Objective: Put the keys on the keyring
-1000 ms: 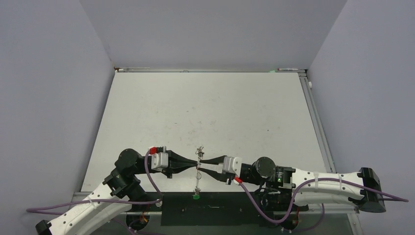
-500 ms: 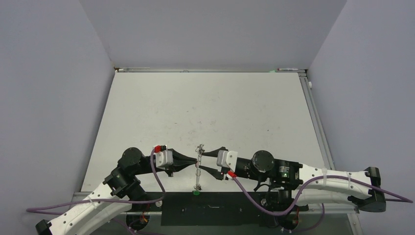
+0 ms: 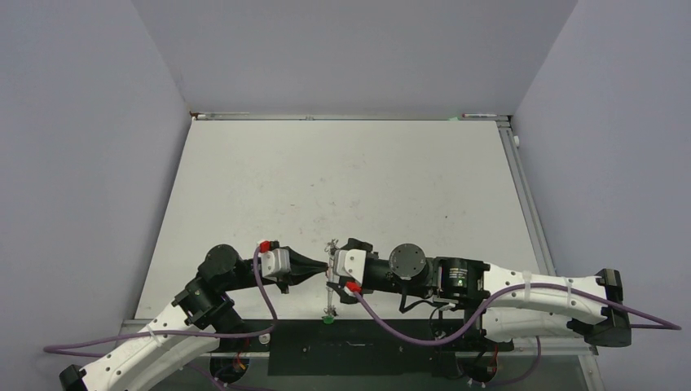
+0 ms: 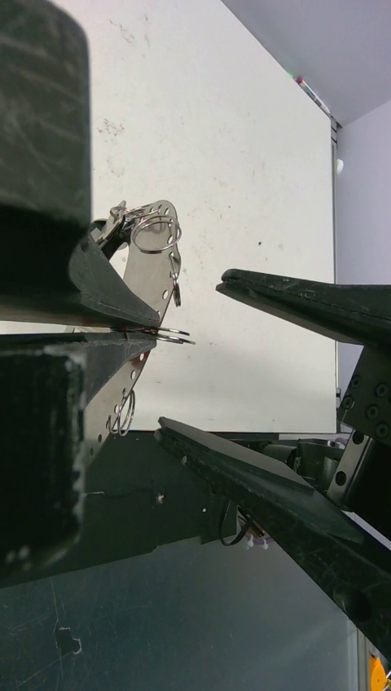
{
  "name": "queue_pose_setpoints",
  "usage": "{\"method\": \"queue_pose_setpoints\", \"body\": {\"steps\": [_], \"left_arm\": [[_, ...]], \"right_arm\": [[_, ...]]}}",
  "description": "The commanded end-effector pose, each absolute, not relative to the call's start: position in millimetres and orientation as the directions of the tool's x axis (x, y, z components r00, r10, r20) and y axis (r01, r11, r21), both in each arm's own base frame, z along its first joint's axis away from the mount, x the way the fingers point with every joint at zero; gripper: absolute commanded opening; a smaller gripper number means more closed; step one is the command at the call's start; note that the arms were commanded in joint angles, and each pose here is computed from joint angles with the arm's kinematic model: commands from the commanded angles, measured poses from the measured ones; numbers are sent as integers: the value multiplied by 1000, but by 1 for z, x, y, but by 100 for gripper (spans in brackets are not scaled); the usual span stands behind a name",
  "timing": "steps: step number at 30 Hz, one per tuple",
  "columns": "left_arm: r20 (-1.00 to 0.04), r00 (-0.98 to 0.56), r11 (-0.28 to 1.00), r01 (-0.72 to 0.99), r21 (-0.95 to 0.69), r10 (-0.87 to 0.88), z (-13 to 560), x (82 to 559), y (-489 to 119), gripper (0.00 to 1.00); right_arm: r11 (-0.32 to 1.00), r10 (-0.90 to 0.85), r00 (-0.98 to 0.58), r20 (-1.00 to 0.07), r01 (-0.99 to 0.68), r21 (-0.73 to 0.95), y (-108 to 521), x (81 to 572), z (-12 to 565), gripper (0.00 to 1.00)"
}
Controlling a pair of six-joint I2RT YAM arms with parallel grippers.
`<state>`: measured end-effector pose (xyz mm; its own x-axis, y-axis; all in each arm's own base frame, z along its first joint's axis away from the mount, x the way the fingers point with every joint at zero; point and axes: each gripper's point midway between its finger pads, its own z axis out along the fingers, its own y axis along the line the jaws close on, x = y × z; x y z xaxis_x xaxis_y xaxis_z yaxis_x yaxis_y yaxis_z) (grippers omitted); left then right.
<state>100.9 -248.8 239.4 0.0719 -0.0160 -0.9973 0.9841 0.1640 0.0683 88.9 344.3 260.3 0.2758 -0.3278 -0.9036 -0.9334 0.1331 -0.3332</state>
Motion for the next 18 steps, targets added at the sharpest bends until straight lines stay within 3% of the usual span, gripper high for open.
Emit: {"method": "queue_pose_setpoints", "body": {"steps": [1,8,18], "left_arm": [[-986,145,179,975,129,-82,276,102,-248,0],[-987,146,172,976,131,-73,274,100,-249,0],[-988,137,161,979,126,-64,271,98,-250,0]], "right_arm": [[161,-318,293,-902,-921,-356,345,96,281,60],[145,-330,319,-888,-913,-381,345,97,281,44],[116,-362,337,-869,-909,-401,349,98,276,35]]}}
